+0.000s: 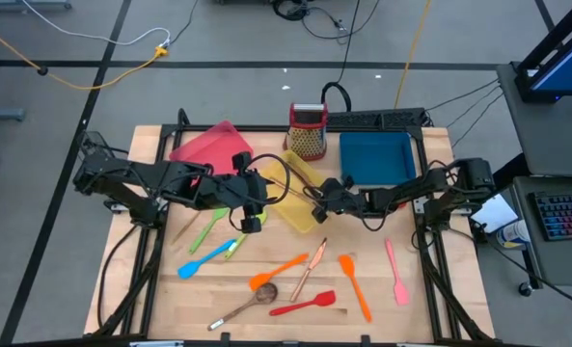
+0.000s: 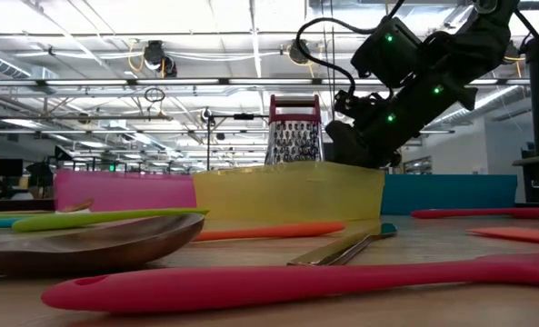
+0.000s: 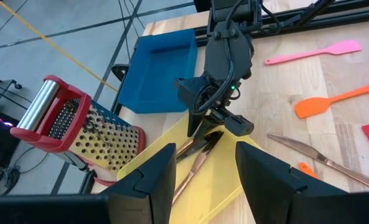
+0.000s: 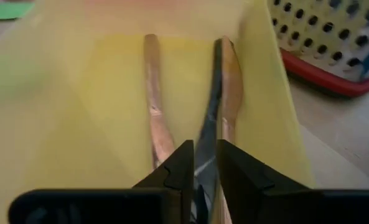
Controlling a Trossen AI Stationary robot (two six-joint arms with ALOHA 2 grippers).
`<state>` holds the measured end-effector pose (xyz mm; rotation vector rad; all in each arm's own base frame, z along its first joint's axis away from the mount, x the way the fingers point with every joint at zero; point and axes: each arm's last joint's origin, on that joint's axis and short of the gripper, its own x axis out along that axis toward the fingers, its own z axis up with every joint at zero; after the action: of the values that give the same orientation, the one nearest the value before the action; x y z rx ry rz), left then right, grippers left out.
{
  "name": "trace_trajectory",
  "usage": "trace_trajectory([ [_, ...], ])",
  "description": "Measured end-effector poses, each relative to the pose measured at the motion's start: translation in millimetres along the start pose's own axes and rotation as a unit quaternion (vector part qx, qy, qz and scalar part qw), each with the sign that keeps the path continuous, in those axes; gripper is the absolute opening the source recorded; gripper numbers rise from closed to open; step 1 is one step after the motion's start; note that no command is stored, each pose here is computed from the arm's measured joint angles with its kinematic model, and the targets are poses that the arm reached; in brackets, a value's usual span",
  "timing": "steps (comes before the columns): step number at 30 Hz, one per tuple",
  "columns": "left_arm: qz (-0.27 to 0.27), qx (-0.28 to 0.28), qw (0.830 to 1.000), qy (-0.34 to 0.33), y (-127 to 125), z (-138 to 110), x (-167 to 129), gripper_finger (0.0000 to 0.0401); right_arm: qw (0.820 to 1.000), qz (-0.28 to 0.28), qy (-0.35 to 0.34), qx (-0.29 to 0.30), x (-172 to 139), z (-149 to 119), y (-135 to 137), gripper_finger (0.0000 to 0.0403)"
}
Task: Pick & Place Kitchen Items
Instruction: Put the brown table knife into the yellow bin
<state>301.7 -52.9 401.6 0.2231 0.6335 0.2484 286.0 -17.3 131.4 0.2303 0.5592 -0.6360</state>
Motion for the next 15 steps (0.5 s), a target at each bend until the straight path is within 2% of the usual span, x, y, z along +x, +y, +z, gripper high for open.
trace_trajectory([
  [8,0.000,0.000,1.000,0.000,0,0,0,0.0172,0.999,0.014,-0.026,-0.030,-1,5,4,0.0130],
  [15,0.000,0.000,1.000,0.000,0,0,0,0.0172,0.996,0.029,-0.045,-0.076,-6,5,14,0.0143],
])
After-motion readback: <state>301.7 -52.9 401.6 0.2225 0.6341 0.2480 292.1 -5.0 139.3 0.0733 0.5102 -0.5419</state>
